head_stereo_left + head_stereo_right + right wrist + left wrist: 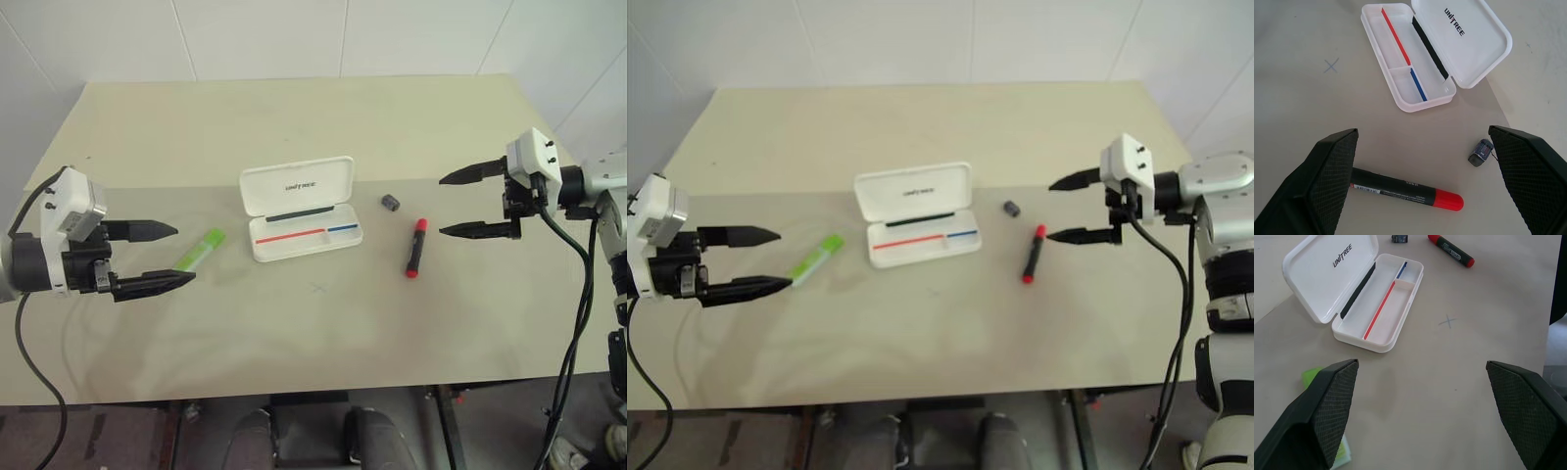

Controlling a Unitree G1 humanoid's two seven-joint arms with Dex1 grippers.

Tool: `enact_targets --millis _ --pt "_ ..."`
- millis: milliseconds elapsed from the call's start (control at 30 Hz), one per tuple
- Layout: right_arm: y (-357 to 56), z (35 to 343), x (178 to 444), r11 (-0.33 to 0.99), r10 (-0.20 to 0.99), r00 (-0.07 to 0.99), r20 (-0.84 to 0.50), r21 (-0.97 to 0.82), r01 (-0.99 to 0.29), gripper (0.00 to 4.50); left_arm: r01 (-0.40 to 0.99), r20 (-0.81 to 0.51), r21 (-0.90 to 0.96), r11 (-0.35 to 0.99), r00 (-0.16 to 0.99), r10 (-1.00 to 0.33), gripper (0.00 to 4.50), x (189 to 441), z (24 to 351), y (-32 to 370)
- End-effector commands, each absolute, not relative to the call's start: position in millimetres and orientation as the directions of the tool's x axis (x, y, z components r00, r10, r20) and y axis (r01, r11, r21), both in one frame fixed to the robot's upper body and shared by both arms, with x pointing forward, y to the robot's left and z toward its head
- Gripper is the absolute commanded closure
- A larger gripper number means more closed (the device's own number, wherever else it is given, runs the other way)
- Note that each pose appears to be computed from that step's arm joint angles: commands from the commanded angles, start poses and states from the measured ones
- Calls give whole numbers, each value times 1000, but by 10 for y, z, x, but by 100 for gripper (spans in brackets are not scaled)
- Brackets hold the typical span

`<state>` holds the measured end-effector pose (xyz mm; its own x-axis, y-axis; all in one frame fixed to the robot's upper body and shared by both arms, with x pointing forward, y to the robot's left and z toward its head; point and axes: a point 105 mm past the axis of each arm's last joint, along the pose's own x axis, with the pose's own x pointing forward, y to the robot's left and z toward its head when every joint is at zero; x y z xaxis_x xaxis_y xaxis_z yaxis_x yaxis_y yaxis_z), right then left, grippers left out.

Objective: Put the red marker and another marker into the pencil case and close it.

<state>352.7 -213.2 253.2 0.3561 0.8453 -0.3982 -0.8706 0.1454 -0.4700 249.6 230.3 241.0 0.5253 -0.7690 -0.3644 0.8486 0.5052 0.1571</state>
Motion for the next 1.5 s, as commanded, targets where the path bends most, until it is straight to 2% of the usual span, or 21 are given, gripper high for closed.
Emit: enact_targets --millis 33,300,467,667,833,1033,1200,1500 --pt "-2175 2646 3442 90 854 314 -415 -475 -875 0 846 -353 212 489 533 -769 3 2456 2500 2282" --pt "-2182 2624 3440 75 847 314 -428 -489 -869 0 853 -376 248 459 522 -766 3 2448 2457 2250" --pt "-2142 2665 3410 65 866 296 -402 -496 -866 0 883 -375 249 397 466 -802 3 2526 2363 2046" --pt "-2030 2728 3265 6 896 233 -378 -514 -858 0 916 -374 255 311 390 -842 3 2770 2197 1755" --pt "-2000 2715 3141 -16 904 206 -374 -510 -860 0 910 -345 294 294 388 -855 3 3085 2092 1572" --pt "-1989 2697 3064 -4 907 212 -364 -511 -860 0 926 -339 283 252 342 -876 3 3231 1968 1340" --pt "-1978 2690 3027 6 906 223 -360 -514 -858 0 941 -364 261 217 304 -881 3 3242 1825 1163" --pt "-1958 2642 3067 33 892 257 -371 -514 -857 0 912 -429 313 265 385 -818 3 3467 1597 1060"
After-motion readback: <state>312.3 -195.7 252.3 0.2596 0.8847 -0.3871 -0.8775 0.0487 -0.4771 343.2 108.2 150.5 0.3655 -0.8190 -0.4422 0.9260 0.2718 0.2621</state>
